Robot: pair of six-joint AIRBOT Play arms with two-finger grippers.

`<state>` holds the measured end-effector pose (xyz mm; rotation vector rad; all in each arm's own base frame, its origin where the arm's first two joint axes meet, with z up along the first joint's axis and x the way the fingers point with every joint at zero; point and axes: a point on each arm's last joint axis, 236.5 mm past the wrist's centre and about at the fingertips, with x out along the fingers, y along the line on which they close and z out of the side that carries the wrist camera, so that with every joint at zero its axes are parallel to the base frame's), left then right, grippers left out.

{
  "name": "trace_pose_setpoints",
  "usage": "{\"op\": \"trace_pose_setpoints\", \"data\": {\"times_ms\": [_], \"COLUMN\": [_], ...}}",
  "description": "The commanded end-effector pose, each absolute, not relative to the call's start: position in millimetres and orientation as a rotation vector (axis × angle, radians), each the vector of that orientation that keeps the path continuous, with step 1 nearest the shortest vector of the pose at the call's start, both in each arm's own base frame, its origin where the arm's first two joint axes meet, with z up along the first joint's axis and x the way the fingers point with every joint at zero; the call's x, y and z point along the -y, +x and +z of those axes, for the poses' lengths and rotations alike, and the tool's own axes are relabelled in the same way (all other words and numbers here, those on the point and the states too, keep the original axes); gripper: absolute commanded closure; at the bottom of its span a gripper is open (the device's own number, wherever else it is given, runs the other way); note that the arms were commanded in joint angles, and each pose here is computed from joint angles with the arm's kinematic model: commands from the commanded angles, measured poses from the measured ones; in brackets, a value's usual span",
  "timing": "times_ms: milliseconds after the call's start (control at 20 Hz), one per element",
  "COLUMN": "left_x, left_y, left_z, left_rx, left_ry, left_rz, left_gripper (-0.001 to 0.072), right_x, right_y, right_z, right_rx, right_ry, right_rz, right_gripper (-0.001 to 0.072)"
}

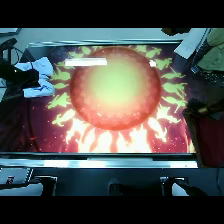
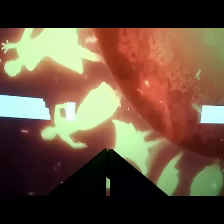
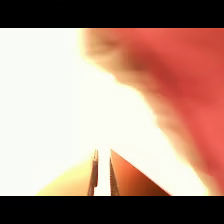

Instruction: Fold the clothes and pants, and hang the long-sleeved shirts on hangers.

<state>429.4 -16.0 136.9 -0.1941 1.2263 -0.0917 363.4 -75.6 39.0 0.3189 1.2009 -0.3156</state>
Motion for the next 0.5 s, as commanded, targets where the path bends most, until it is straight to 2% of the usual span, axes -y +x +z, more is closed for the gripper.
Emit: {"op": "trace_pose_setpoints", "data": {"times_ms": [0,200,450], "left_x": [7,9,10], "left_y": [409,373,359], "left_z": [120,92,64], "left_rx": [-1.198,-1.196,-1.271], "left_ry": [-0.149,-0.162,-0.17], "left_rz": [-0.068,-0.054,-0.053], "left_gripper": [0.069,0.0689,0.0688], "right_x": [-58,-135,-147], "right_y": [384,382,376], "right_z": [49,57,57], "right_rx": [-1.153,-1.09,-1.098], "right_ry": [0.129,0.073,0.053], "right_rz": [0.043,0.195,0.227], "right_gripper": [0.06,0.0599,0.0597]}}
